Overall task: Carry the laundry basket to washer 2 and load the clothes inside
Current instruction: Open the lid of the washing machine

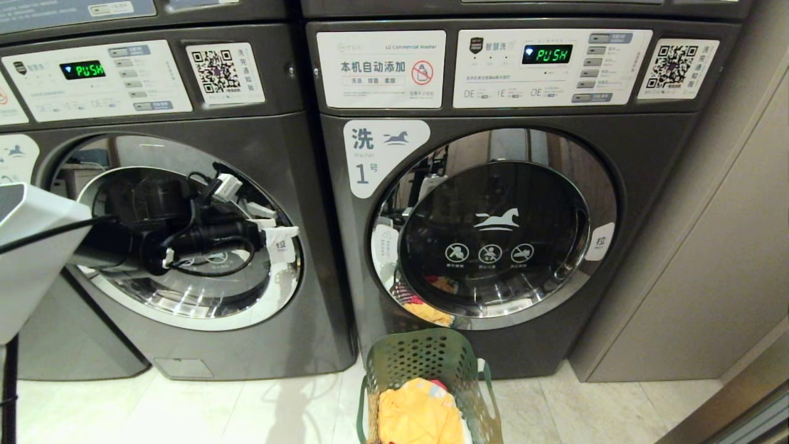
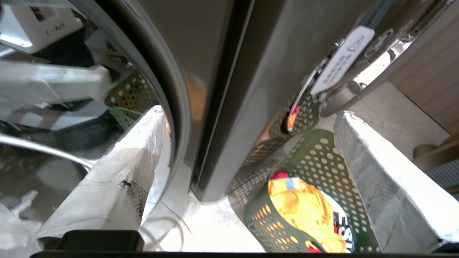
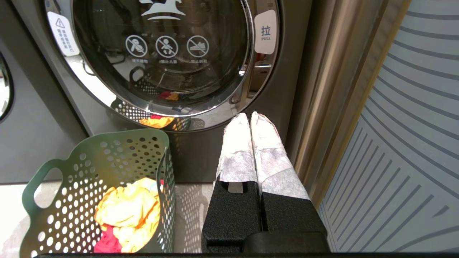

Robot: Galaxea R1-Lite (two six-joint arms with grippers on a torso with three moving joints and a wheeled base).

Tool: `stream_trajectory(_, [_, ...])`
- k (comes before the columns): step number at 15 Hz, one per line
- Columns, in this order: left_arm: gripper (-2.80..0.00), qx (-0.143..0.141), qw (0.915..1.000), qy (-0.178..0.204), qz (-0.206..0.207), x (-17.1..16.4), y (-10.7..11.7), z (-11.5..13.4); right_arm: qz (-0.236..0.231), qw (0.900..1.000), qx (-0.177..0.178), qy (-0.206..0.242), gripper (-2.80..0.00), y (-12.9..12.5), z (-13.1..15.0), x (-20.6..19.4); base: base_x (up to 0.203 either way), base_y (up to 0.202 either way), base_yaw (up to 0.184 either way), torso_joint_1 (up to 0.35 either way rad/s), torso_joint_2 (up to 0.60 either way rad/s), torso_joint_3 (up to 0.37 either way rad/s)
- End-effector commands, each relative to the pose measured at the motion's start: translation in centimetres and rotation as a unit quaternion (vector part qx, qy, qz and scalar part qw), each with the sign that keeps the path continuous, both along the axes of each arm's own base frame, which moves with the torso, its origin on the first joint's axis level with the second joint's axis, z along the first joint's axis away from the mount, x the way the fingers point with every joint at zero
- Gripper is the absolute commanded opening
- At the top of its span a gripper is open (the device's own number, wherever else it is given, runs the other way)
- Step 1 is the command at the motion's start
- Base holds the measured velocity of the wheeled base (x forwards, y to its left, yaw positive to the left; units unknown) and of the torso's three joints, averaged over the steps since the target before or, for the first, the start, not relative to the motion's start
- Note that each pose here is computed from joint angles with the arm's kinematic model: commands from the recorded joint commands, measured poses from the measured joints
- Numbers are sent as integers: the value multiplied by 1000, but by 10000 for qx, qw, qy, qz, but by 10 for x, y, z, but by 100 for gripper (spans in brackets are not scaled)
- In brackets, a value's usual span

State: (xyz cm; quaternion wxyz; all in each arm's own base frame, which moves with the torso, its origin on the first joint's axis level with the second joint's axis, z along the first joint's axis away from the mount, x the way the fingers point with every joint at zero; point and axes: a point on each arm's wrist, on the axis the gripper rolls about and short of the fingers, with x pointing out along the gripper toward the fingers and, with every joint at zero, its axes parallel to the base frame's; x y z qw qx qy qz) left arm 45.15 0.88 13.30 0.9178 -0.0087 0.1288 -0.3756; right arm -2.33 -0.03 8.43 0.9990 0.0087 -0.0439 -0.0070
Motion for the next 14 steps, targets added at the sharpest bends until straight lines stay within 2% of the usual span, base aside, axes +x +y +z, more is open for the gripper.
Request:
stream_trajectory(1, [0, 13, 10000, -10, -20, -9, 0, 5, 4, 9999, 0, 170, -280, 0, -9, 3, 0, 0, 0, 0, 0, 0])
stream_trajectory(8, [0, -21, 9996, 294, -42, -88, -5, 27, -1, 9999, 1, 170, -280, 0, -9, 3, 0, 0, 0, 0, 0, 0])
stream_trajectory(9, [0, -29, 9993, 369, -48, -99, -6, 23, 4, 9999, 0, 170, -280, 0, -9, 3, 0, 0, 0, 0, 0, 0])
stream_trajectory(14, [0, -12, 10000, 90, 19, -128, -4, -10, -1, 9999, 1, 170, -280, 0, -9, 3, 0, 0, 0, 0, 0, 0])
